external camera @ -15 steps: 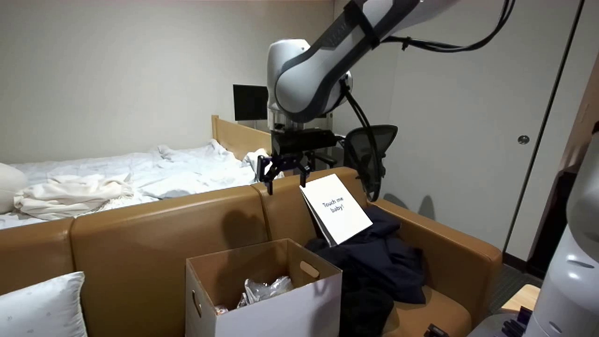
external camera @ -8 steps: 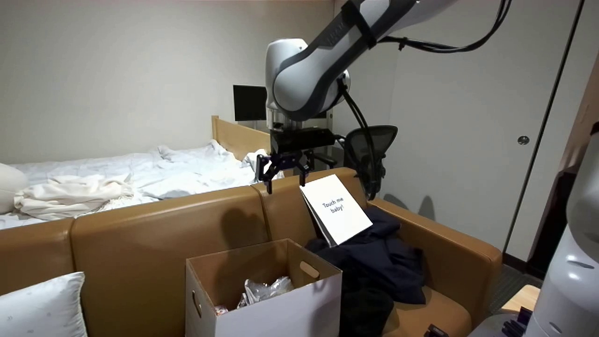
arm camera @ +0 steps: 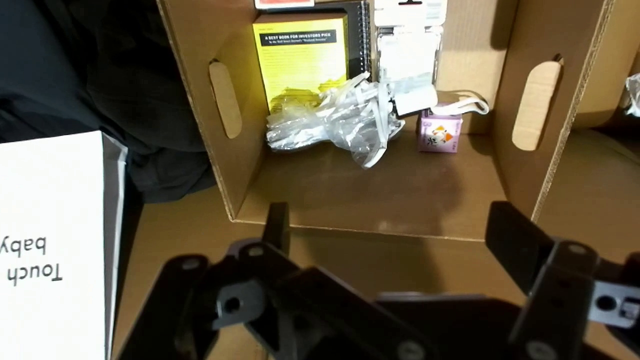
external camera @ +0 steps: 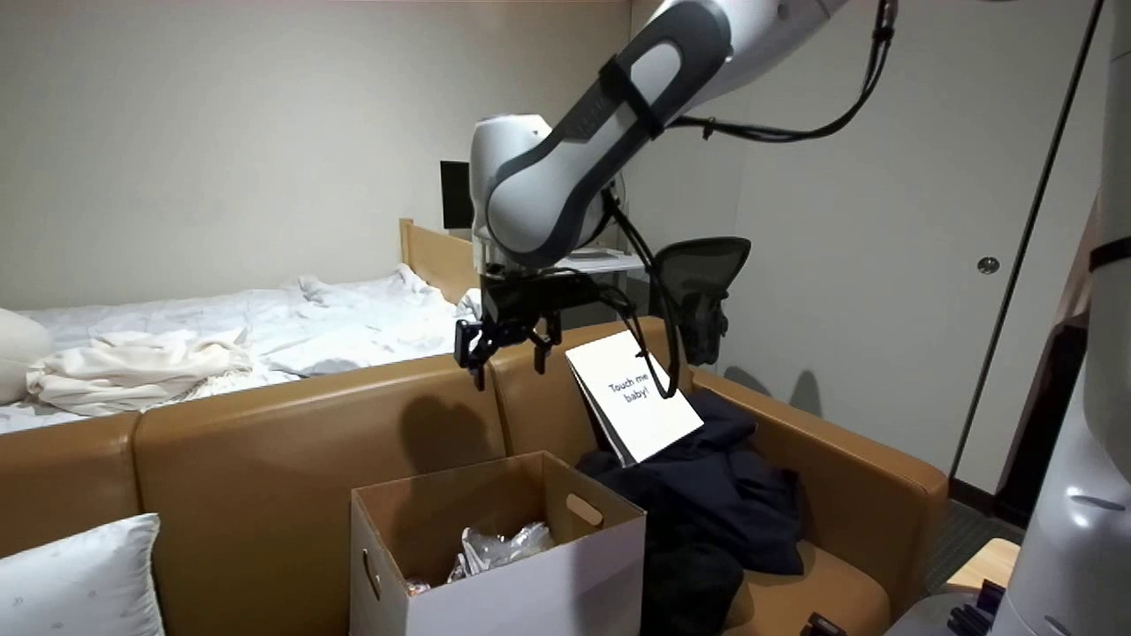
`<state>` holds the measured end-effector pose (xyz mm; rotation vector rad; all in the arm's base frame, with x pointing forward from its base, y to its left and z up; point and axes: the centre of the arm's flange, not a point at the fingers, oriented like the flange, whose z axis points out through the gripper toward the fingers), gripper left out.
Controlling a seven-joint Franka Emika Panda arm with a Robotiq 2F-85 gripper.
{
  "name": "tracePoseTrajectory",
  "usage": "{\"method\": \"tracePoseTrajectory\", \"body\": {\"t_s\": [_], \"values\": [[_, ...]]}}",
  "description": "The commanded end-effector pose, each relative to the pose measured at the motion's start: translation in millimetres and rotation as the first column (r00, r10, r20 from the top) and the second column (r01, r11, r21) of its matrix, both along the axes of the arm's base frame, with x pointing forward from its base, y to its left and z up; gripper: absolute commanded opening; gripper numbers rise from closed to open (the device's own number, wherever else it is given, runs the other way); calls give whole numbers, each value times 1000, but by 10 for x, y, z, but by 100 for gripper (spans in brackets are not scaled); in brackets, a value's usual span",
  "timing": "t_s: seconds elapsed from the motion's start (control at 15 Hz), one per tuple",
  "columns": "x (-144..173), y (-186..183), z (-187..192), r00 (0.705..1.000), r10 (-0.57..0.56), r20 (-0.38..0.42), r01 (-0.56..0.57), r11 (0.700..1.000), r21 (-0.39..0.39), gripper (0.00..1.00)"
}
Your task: Remove the white object from the box and put it on the sofa
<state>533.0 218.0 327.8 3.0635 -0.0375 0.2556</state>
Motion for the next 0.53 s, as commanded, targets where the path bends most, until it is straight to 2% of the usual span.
{"method": "tracePoseTrajectory", "body": {"t_s": [0.0, 0.2, 0.33, 0.47], "values": [[363, 316, -421, 999, 51, 18, -51, 999, -9, 100], [600, 499, -677, 991, 50, 124, -46, 998, -34, 100], [778, 521, -819, 989, 31, 142, -26, 999, -34, 100], [880, 573, -990, 982, 51, 184, -39, 997, -71, 100]]}}
